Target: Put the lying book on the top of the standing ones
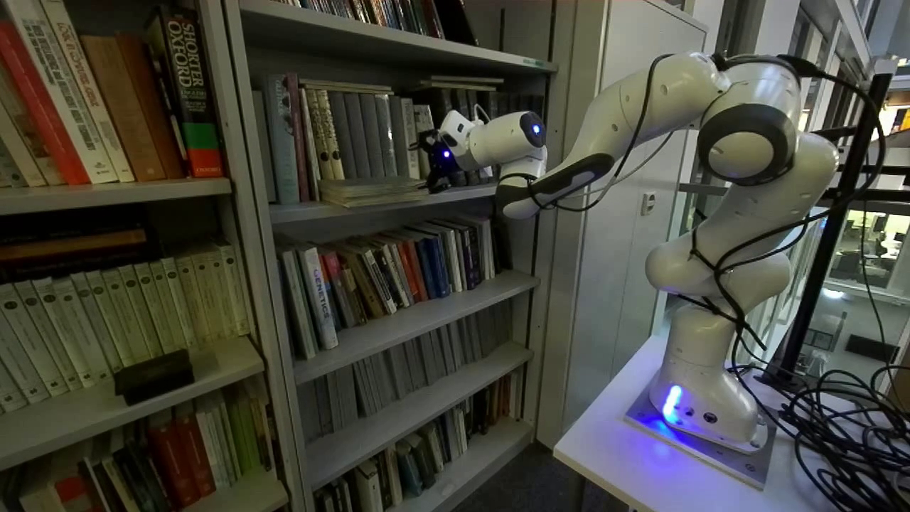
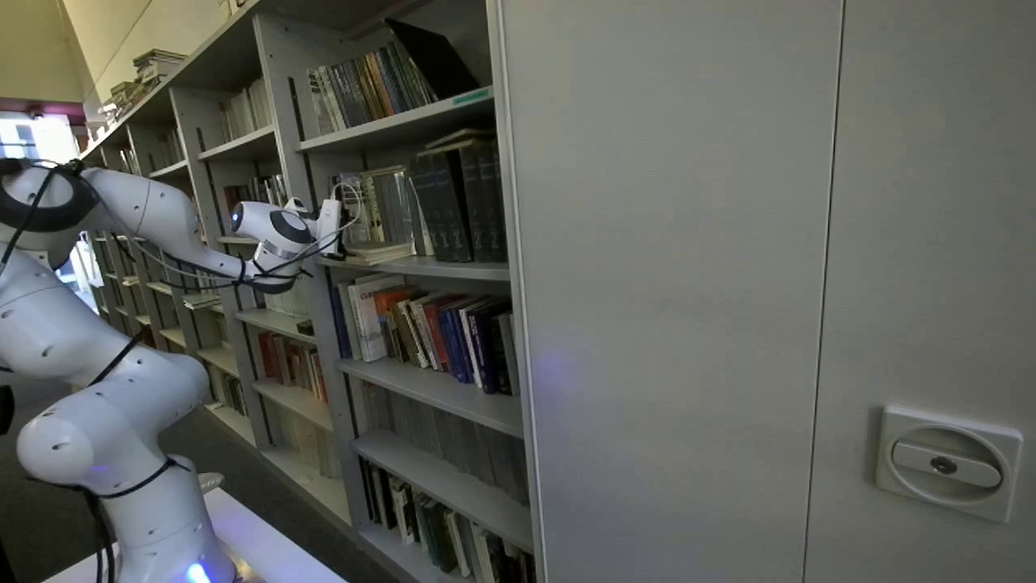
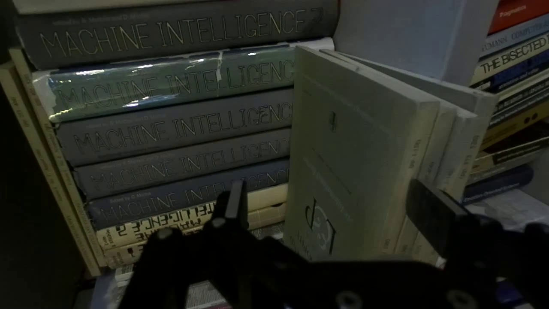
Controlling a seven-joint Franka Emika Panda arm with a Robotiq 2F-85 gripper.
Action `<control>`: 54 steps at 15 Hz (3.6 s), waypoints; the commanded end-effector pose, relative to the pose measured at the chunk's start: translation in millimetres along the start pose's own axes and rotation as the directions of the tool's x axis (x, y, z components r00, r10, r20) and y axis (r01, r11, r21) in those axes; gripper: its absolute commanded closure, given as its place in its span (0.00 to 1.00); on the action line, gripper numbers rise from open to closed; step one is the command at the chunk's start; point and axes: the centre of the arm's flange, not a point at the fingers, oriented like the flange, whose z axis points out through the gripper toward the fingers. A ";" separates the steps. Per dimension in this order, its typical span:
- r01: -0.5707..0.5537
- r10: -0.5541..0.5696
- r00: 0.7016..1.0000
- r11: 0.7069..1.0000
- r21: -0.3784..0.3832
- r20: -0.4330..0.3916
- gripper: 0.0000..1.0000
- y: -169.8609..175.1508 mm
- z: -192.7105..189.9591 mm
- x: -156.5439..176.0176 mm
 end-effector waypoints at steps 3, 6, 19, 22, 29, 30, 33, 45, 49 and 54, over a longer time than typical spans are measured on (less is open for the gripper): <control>-0.017 0.017 1.000 1.000 0.002 -0.011 0.00 4.0 10.8 3.7; -0.016 0.016 1.000 1.000 0.010 -0.011 0.00 -0.5 11.6 3.3; -0.003 0.003 1.000 1.000 0.014 -0.010 0.00 6.5 27.1 6.6; 0.002 -0.002 1.000 1.000 0.012 -0.010 0.00 8.5 30.3 8.9; 0.013 -0.013 1.000 1.000 0.002 -0.012 0.49 10.9 33.2 10.5; 0.013 -0.013 1.000 1.000 0.000 -0.011 0.56 12.1 33.0 9.9; 0.013 -0.013 1.000 1.000 0.002 -0.012 0.18 12.5 31.4 5.5; 0.074 -0.074 0.997 0.997 0.010 -0.023 0.00 22.8 3.8 9.5; 0.126 -0.126 0.992 0.992 0.032 -0.001 0.00 32.3 -12.2 9.2; 0.205 -0.206 0.979 0.971 0.124 -0.008 0.00 29.4 -20.8 8.3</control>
